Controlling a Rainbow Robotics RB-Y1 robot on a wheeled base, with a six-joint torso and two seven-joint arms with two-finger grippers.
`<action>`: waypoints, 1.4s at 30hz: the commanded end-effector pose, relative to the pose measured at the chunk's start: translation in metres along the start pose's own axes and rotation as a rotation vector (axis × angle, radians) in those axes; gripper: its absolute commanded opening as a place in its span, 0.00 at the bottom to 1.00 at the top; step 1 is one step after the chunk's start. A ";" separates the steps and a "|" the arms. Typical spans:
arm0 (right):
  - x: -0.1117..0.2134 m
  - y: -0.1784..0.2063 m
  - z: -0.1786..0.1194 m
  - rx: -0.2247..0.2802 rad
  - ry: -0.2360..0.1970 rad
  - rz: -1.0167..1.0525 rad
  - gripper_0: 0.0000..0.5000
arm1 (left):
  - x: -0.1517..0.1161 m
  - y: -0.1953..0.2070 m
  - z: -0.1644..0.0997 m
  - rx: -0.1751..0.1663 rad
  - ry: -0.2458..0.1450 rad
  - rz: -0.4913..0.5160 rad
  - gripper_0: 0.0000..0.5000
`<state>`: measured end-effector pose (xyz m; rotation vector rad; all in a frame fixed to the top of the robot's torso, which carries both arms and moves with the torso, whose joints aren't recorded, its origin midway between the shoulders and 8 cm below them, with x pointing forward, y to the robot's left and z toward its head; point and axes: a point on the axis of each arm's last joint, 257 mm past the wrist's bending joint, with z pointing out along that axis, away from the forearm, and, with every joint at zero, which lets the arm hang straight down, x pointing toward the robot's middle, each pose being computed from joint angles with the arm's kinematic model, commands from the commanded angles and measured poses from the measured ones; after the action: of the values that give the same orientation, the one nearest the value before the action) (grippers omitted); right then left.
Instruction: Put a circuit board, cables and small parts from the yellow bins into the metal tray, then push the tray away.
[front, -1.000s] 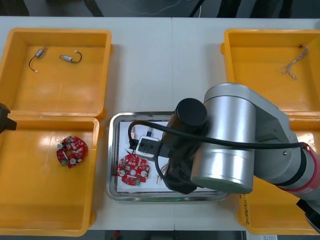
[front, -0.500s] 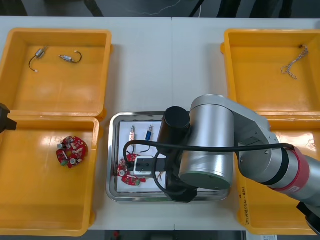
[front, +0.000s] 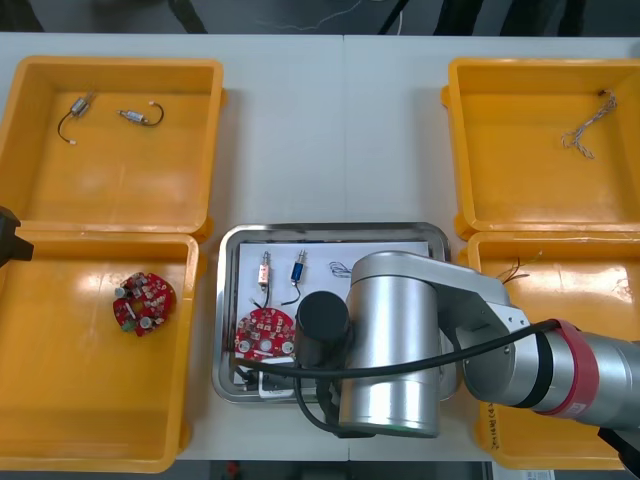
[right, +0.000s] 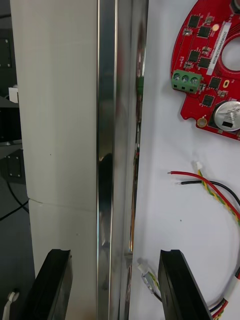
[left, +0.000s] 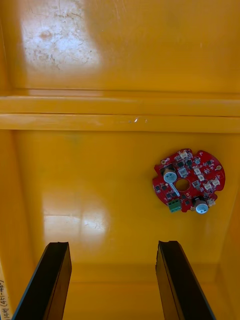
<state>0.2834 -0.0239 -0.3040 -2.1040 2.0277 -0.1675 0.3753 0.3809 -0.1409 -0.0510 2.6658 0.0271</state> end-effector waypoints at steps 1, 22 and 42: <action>-0.016 0.005 0.000 0.034 -0.010 -0.044 1.00 | -0.003 0.017 -0.015 -0.052 -0.022 0.042 1.00; -0.016 0.013 0.026 0.086 0.022 0.003 1.00 | -0.003 0.017 -0.015 -0.052 -0.022 0.042 1.00; -0.012 0.023 0.039 0.114 0.024 0.032 1.00 | -0.003 0.017 -0.015 -0.052 -0.022 0.042 1.00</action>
<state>0.2840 -0.0231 -0.3422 -2.0301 2.0113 -0.3462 0.3753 0.3809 -0.1409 -0.0507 2.6657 0.0273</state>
